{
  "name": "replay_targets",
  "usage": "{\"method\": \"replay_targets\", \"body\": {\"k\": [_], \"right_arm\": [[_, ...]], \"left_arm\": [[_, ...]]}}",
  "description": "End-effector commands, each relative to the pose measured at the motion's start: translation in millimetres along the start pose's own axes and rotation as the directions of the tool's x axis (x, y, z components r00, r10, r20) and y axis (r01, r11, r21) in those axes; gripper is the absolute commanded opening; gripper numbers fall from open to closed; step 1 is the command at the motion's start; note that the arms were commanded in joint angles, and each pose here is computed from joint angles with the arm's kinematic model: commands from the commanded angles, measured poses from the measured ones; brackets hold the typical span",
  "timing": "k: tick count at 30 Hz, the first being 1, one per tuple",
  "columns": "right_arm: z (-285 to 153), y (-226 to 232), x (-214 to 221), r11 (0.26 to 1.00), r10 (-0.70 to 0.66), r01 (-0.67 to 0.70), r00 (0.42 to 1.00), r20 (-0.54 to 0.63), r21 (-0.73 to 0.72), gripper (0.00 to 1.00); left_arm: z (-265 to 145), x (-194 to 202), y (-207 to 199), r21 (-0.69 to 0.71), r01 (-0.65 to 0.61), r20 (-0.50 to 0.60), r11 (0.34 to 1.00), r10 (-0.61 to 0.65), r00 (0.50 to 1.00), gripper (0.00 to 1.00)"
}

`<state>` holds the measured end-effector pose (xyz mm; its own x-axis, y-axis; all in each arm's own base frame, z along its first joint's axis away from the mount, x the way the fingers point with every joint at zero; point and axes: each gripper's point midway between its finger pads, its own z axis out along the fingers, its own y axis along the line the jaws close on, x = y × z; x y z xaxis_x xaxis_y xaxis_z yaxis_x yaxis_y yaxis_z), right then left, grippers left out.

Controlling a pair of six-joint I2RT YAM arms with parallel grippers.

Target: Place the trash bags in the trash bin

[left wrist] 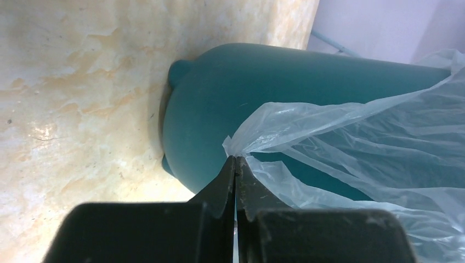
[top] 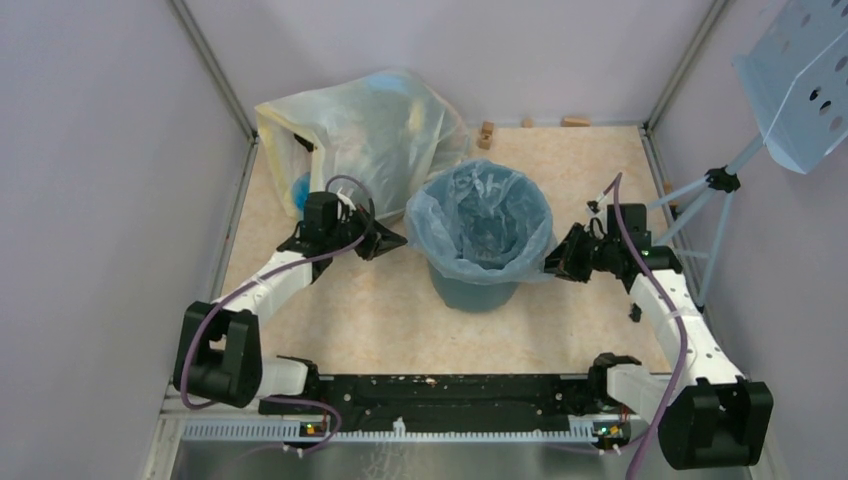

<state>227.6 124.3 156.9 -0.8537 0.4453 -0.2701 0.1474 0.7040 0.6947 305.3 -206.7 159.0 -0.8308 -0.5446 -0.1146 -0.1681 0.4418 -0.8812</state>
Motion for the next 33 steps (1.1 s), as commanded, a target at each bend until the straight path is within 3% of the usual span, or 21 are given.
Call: {"method": "replay_targets", "body": {"k": [1, 14, 18, 26, 33], "right_arm": [[13, -7, -5, 1.000, -0.019, 0.019, 1.000, 0.005, -0.020, 0.01], [43, -35, -23, 0.996, -0.057, 0.055, 0.998, 0.012, 0.070, 0.00], [46, -43, -24, 0.992, -0.081, 0.080, 0.997, 0.007, 0.098, 0.10], [28, -24, -34, 0.989, -0.134, 0.130, 0.989, 0.067, 0.072, 0.26], [17, -14, -33, 0.988, -0.153, 0.149, 0.984, 0.093, 0.048, 0.35]], "left_arm": [[3, 1, 4, 0.020, -0.057, -0.009, 0.998, 0.057, 0.998, 0.00], [32, 7, 43, -0.071, -0.149, -0.061, 0.986, 0.145, 0.988, 0.00], [40, 10, 49, -0.076, -0.163, -0.095, 0.984, 0.155, 0.983, 0.00], [-16, -3, 3, -0.067, -0.217, 0.111, 0.974, 0.223, 0.968, 0.00], [-49, -4, -16, -0.016, -0.153, 0.258, 0.988, 0.151, 0.954, 0.50]]}}
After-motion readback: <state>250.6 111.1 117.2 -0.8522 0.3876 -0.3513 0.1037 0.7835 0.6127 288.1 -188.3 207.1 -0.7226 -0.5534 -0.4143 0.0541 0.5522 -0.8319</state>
